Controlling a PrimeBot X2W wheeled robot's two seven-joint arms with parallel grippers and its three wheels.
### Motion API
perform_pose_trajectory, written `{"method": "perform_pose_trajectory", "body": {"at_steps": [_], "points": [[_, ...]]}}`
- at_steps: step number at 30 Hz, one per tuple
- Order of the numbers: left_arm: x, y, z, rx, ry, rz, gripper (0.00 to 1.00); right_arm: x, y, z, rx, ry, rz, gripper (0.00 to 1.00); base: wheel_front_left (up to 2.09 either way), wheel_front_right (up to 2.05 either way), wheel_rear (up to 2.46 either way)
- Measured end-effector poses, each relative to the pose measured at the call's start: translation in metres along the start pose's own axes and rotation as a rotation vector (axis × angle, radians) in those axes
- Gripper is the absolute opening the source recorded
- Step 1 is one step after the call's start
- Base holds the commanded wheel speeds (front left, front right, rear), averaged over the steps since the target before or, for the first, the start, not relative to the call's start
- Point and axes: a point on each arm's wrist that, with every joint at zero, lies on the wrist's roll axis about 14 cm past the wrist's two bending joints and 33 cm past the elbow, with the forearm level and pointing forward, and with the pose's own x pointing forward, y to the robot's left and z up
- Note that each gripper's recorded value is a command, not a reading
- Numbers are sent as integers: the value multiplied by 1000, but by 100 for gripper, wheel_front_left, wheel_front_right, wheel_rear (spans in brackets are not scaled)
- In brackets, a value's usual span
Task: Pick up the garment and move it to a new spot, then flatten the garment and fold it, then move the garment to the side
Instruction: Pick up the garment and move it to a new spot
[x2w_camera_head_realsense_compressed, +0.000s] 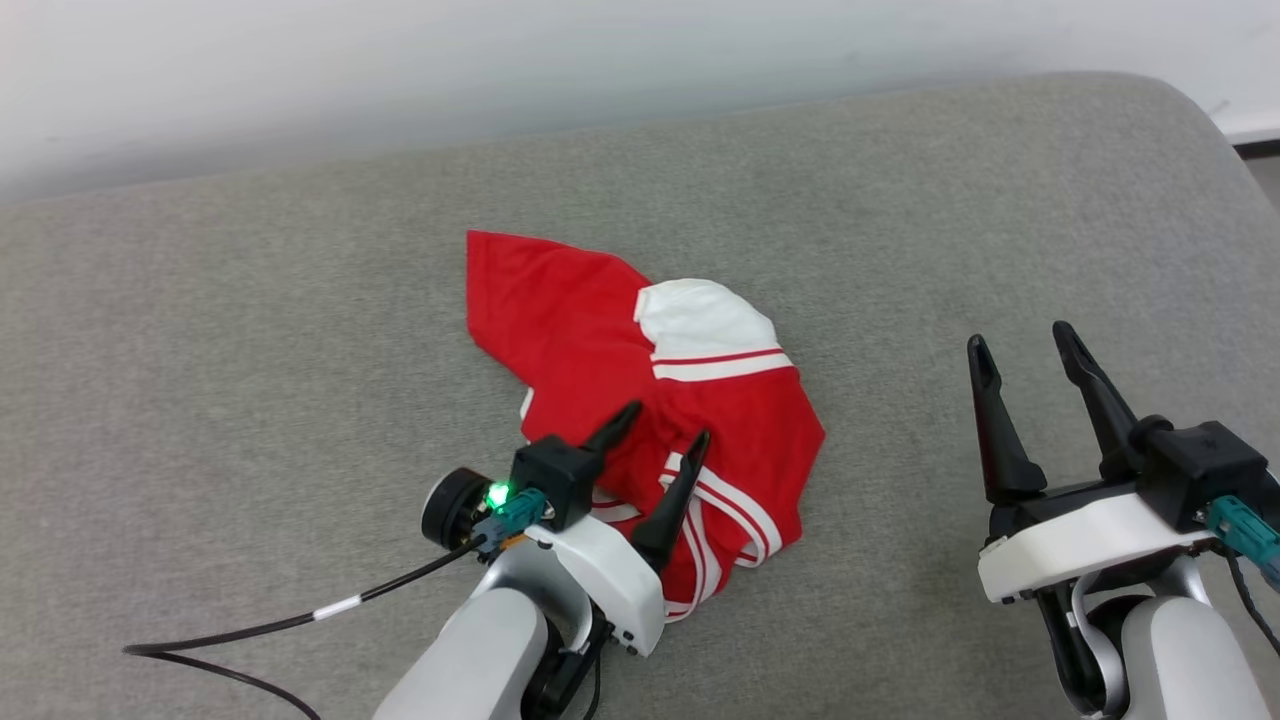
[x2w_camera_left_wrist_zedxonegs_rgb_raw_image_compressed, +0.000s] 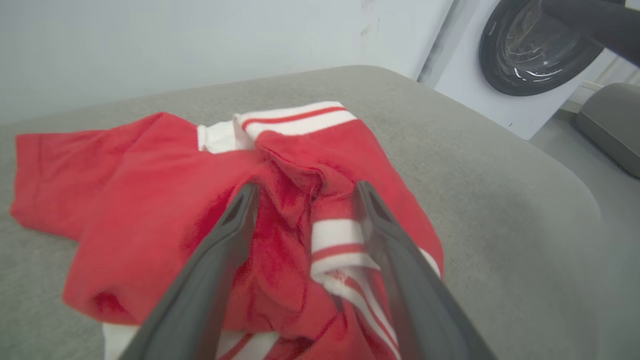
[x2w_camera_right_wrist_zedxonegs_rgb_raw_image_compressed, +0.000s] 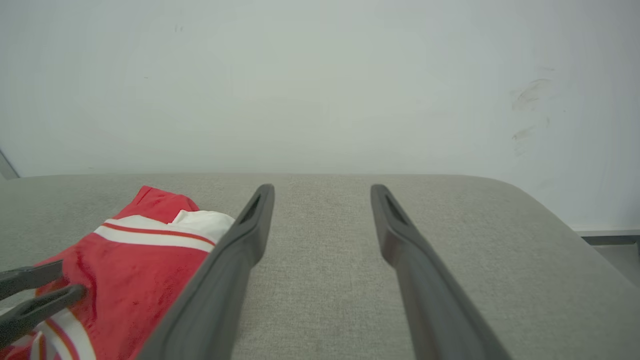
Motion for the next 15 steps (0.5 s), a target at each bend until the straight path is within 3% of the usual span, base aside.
{"method": "perform_pose_trajectory", "body": {"at_steps": [6, 15], "points": [[-12, 21, 55, 22, -196, 101, 100, 3, 15, -2, 27, 0, 41, 100, 0, 0, 0], [-77, 108, 106, 81, -359, 449, 100, 4, 36, 2, 51, -7, 99, 100, 0, 0, 0]]}}
